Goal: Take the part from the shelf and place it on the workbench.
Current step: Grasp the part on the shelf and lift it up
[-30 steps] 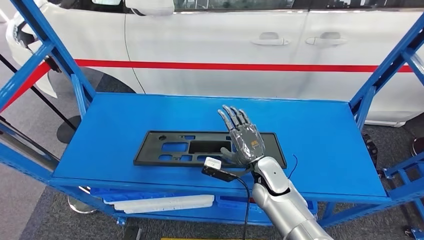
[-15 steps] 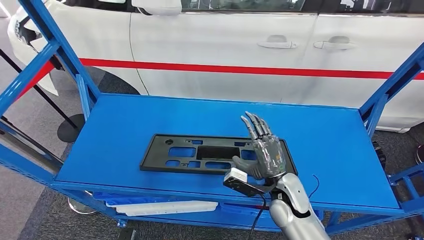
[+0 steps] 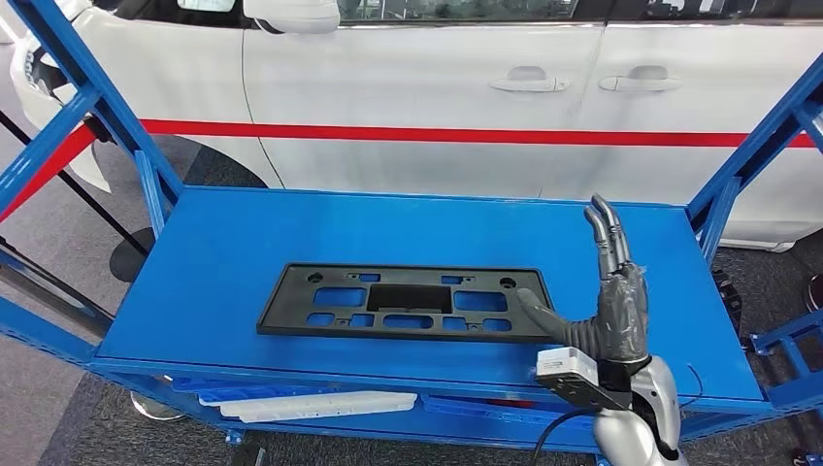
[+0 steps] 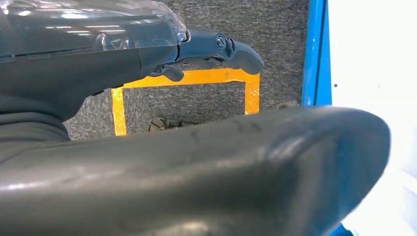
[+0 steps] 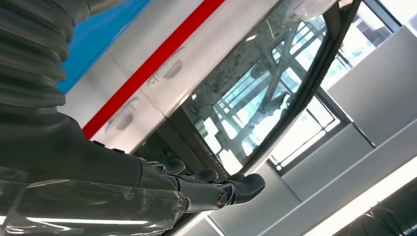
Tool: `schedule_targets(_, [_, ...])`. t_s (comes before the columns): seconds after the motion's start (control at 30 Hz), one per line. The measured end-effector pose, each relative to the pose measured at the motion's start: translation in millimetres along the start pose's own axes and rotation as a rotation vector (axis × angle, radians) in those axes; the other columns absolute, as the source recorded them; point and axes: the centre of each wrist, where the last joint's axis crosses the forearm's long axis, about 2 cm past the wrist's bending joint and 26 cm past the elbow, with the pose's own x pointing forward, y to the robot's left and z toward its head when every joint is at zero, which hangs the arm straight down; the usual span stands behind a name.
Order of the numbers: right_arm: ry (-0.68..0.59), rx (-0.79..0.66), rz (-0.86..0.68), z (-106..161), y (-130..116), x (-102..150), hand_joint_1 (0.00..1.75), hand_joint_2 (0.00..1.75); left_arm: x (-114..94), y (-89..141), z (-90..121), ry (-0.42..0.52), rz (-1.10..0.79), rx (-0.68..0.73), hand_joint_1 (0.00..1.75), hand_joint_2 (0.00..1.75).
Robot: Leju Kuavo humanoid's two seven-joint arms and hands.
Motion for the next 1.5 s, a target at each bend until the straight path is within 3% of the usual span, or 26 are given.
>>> schedule_targets(0.27, [-0.037, 0.045, 0.065, 34.6, -27.4, 3.2, 0.0, 1.75, 2.3, -0.6, -1.3, -0.005, 0.005, 0.0, 0.0, 0.0])
schedule_targets(0.67, [0.024, 0.174, 0.146, 107.5, -29.9, 33.4, 0.0, 1.75, 3.4, -0.2, -2.0, -0.008, 0.003, -0.003, 0.0, 0.0])
schedule_targets(1.23, [0.045, 0.227, 0.147, 124.4, -25.3, 45.4, 0.0, 1.75, 4.6, 0.6, -2.8, -0.013, -0.004, -0.004, 0.0, 0.0])
schedule_targets(1.5, [0.052, 0.315, 0.122, 135.5, 4.4, 39.7, 0.0, 1.75, 0.6, -5.6, 0.5, -0.002, -0.001, -0.001, 0.0, 0.0])
